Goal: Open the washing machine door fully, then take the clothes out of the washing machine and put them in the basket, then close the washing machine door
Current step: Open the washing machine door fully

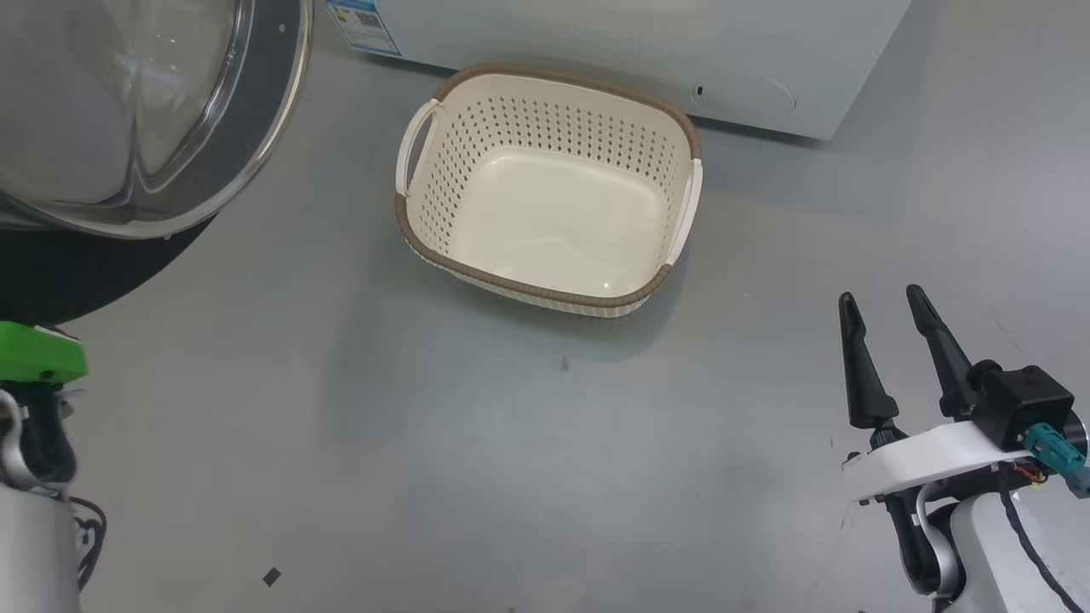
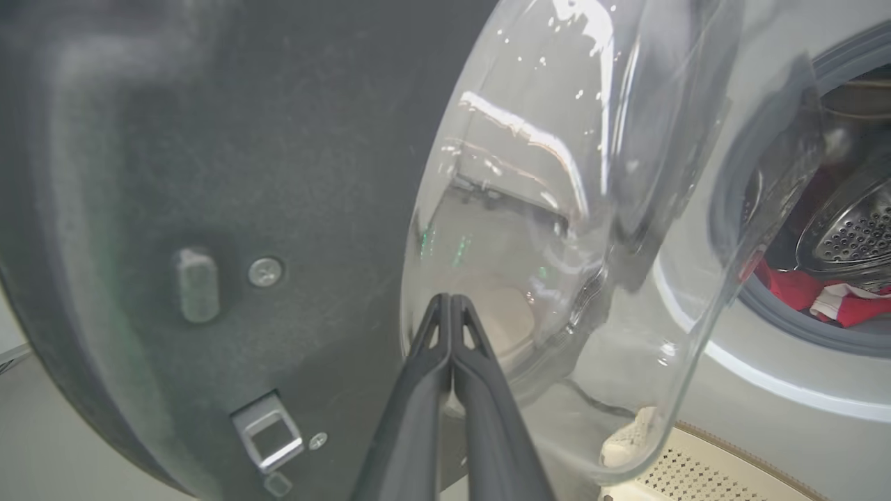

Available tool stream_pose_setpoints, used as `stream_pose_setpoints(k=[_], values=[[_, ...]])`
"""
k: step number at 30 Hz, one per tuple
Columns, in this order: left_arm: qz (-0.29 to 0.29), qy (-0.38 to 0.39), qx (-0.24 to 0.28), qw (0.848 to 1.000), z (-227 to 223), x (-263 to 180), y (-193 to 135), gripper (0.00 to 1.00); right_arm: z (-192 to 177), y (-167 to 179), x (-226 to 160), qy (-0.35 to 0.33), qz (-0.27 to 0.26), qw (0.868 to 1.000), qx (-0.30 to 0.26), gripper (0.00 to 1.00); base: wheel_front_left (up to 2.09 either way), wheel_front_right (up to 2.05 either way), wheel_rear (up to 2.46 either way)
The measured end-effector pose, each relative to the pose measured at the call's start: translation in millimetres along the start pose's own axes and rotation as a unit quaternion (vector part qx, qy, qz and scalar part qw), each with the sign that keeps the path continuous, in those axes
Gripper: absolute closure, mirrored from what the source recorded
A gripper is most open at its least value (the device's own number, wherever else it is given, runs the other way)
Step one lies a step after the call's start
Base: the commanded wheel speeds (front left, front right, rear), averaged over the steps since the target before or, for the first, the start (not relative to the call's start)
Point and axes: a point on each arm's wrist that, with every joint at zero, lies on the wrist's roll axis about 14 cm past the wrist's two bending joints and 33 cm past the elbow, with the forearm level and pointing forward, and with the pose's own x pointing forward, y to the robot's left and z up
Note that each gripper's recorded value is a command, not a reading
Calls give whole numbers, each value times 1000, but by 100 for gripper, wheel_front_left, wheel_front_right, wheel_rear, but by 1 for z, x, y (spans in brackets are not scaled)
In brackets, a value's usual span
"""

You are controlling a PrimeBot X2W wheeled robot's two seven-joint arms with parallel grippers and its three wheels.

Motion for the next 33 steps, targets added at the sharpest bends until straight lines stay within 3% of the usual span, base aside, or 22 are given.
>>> stream_pose_setpoints(k=[17, 33], values=[[-120, -8, -13, 993, 2, -47, -74, 100, 50, 16, -20, -68, -12, 998, -1, 0, 0, 0, 0], [-223, 3, -34, 974, -15, -100, -141, 100, 84, 2, -79, -125, -68, 990, -4, 0, 0, 0, 0]])
